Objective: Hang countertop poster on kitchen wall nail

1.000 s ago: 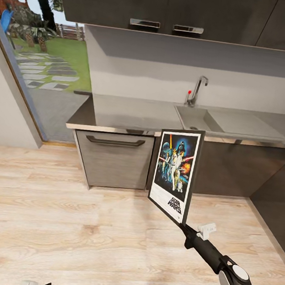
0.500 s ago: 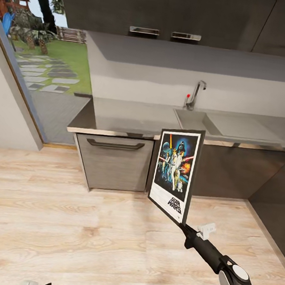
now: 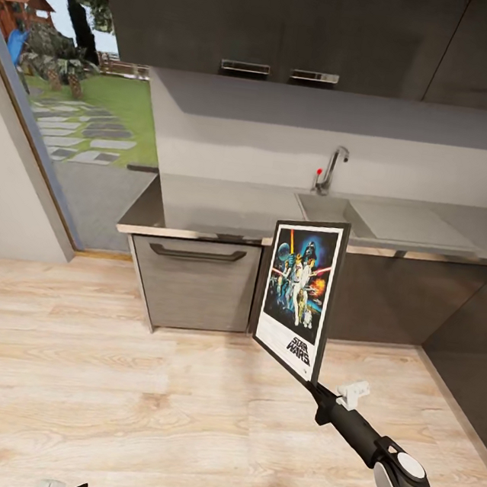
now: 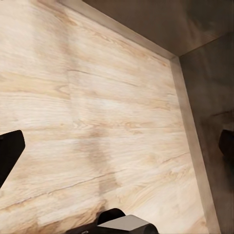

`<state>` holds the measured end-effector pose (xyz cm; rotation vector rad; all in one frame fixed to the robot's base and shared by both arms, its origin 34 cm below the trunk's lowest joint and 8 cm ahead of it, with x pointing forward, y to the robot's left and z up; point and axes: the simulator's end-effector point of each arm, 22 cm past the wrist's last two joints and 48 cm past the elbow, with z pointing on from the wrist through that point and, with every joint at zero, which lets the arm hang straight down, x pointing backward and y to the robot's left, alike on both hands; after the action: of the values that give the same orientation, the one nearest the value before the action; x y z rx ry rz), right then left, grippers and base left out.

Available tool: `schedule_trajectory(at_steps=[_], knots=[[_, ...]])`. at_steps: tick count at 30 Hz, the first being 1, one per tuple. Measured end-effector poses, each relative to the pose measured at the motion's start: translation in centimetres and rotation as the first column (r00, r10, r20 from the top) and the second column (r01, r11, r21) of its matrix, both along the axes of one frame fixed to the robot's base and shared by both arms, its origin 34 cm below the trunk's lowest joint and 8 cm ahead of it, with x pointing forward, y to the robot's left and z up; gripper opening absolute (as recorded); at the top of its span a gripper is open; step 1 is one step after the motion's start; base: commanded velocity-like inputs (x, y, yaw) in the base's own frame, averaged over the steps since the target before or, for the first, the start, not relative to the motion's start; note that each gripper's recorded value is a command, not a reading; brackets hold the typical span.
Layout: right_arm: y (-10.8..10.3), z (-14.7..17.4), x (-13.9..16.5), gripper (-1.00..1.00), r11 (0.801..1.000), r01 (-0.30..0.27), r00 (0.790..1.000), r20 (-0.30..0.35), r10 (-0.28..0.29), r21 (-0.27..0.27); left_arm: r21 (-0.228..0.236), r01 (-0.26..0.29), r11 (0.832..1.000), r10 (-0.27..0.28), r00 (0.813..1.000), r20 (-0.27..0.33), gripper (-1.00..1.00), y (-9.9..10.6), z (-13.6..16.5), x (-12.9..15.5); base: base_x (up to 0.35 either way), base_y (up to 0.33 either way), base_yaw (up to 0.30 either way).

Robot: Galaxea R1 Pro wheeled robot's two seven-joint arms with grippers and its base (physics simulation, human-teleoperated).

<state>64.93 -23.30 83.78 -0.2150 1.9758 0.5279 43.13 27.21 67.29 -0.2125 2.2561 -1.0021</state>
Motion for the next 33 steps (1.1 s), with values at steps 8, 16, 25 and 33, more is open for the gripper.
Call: schedule_trajectory(at_steps=[8,16,25,33], knots=[[0.0,0.9,-0.2,-1.0,1.0,-0.001,1.0,0.0,0.001,0.0,0.0,0.0,1.0,0.0,1.0,0.0,1.0,0.0,0.9,-0.2,0.0,0.0,0.0],[0.0,1.8,-0.4,-1.0,1.0,-0.001,1.0,0.0,0.001,0.0,-0.001,0.0,1.0,0.0,1.0,0.0,1.0,0.0,1.8,-0.4,0.0,0.0,0.0],[0.0,2.7,-0.6,-1.0,1.0,-0.001,1.0,0.001,0.001,-0.001,-0.001,0.0,1.0,0.0,1.0,0.0,1.0,-0.1,2.7,-0.7,0.0,0.0,0.0],[0.1,3.5,-0.9,-1.0,1.0,-0.001,1.0,0.001,0.001,-0.001,-0.001,0.0,1.0,0.0,1.0,-0.001,1.0,-0.1,3.4,-0.9,0.0,0.0,0.0]])
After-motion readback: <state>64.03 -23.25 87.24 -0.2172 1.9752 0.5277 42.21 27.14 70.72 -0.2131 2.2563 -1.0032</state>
